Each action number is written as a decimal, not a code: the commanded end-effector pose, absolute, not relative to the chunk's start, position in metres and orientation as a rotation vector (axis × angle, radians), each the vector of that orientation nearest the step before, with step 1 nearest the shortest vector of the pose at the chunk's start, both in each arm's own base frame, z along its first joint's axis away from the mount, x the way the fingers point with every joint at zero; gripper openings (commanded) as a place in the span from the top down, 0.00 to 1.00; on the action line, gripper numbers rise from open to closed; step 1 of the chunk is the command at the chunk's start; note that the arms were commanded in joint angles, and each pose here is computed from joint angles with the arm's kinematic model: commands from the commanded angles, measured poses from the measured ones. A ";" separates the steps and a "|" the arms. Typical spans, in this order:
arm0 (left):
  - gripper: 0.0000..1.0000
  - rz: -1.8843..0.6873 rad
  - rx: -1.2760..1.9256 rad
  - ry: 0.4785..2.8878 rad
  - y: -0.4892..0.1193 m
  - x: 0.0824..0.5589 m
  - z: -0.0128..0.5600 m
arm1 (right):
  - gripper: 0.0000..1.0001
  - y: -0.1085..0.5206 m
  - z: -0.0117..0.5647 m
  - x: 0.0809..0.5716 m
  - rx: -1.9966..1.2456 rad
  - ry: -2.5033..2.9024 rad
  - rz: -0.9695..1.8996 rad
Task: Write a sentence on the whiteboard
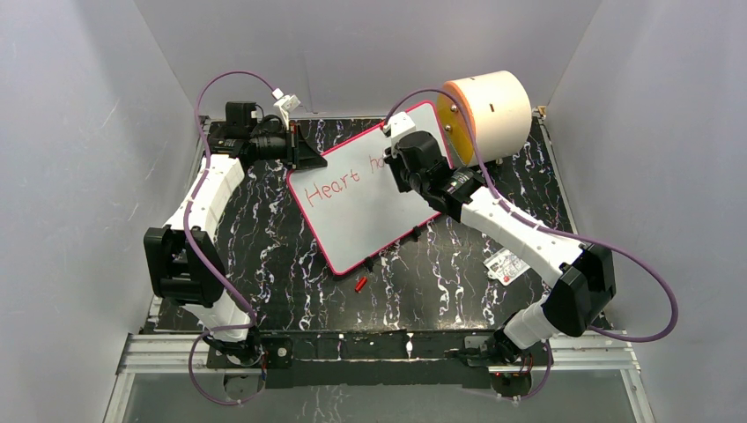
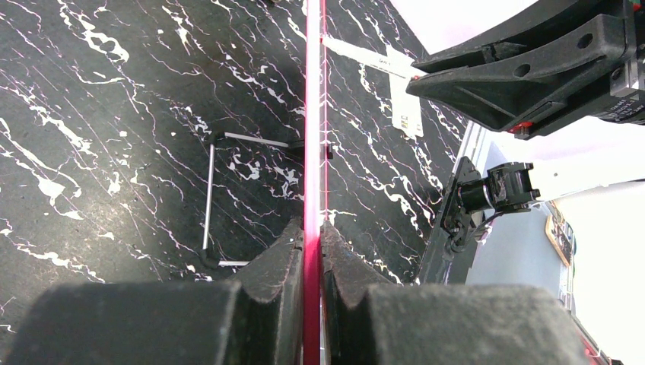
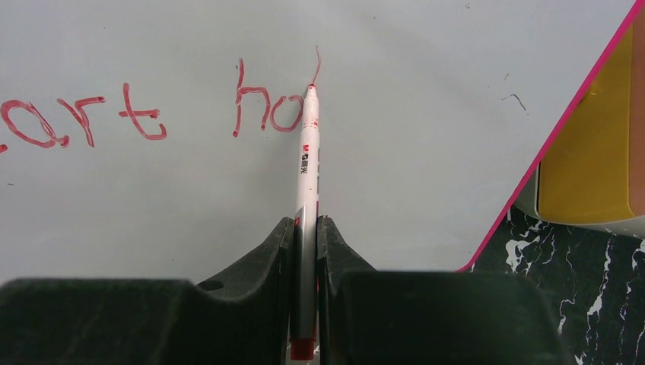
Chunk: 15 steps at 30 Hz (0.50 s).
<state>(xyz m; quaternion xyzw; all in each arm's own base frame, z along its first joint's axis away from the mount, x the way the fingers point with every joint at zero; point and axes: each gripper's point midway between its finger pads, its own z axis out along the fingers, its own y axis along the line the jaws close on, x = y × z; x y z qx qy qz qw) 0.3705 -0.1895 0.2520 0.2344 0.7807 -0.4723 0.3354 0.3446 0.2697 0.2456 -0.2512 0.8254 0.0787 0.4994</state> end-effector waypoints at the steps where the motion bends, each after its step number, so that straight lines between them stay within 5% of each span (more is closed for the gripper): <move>1: 1.00 -1.279 0.607 2.099 -0.193 0.353 0.242 | 1.00 0.270 0.257 0.340 -0.594 1.988 0.233; 15: 1.00 -1.279 0.607 2.099 -0.193 0.354 0.242 | 1.00 0.262 0.245 0.331 -0.601 2.028 0.220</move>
